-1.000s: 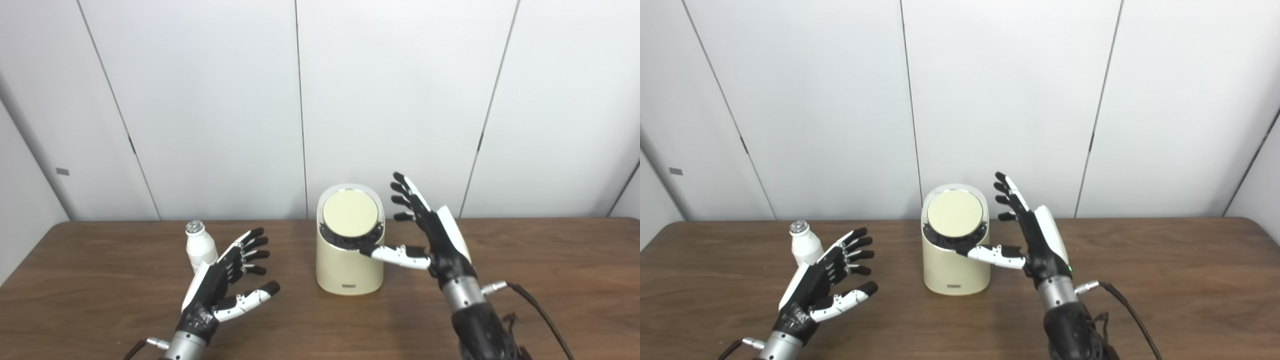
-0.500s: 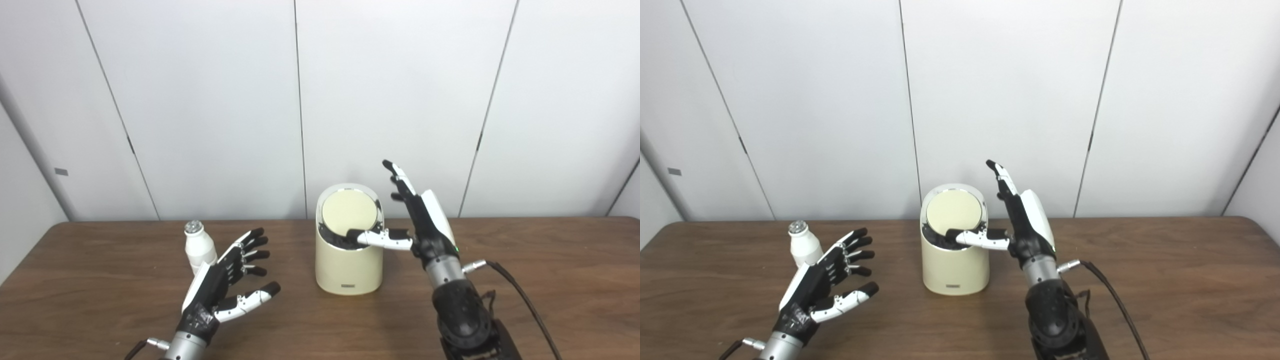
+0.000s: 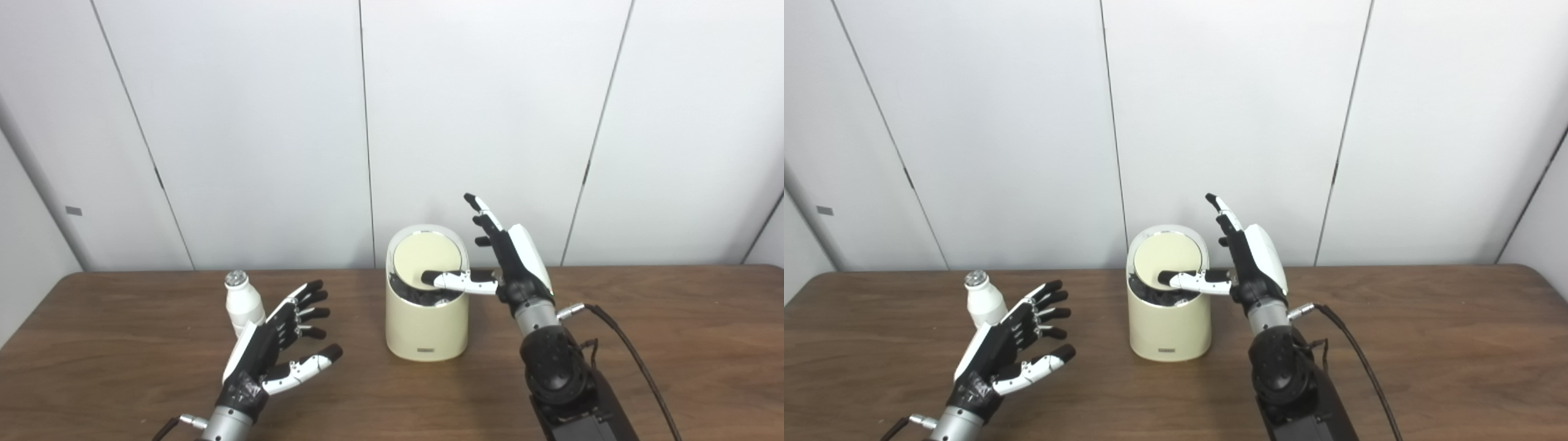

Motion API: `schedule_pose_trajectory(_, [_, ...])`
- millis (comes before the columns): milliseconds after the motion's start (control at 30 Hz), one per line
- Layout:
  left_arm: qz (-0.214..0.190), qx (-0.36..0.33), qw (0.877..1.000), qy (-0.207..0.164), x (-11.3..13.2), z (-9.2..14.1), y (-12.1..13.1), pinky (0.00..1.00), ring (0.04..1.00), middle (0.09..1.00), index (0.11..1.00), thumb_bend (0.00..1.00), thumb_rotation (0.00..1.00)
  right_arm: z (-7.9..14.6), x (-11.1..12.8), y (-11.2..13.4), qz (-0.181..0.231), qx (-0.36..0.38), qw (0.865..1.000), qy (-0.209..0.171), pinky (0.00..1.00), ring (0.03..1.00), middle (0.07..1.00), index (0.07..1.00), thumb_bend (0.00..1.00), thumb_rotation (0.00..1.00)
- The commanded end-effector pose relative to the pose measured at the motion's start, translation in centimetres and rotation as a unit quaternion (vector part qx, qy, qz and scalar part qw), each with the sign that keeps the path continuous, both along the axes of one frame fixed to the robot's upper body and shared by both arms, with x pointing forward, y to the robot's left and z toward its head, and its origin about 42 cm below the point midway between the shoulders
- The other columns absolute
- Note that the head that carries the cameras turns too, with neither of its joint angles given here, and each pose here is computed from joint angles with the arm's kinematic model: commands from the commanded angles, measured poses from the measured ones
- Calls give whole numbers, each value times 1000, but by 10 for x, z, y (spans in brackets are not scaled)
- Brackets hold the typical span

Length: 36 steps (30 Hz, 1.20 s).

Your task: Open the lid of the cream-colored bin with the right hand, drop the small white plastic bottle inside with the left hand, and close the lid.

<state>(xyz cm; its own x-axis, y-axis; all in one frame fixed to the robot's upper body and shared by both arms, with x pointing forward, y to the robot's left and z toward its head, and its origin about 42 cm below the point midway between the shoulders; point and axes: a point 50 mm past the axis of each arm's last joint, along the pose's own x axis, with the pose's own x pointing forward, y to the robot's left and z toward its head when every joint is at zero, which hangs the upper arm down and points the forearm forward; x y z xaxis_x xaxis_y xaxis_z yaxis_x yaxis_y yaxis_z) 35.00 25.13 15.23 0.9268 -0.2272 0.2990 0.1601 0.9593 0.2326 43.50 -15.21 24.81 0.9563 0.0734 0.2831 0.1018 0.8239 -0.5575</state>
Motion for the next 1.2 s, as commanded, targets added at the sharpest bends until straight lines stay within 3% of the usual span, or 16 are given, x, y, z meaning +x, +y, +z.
schedule_pose_trajectory(0, [-4,1,999,-37,8,20,0,671,805,882,916,686,255,31,7,6,2,3,999,-49,770,908,950,932,785,320])
schedule_pose_trajectory(500, [-2,1,999,-40,8,21,-1,660,792,871,909,681,235,28,16,4,-6,-33,998,-51,772,889,932,924,798,277])
schedule_pose_trajectory(833, [-6,1,999,-41,7,23,-2,654,794,873,914,686,245,38,14,7,-14,-75,995,-66,755,896,936,918,844,245])
schedule_pose_trajectory(1167, [-6,-3,999,-38,5,22,-4,663,796,874,910,691,245,48,12,12,-37,-126,989,-64,644,866,931,911,885,224])
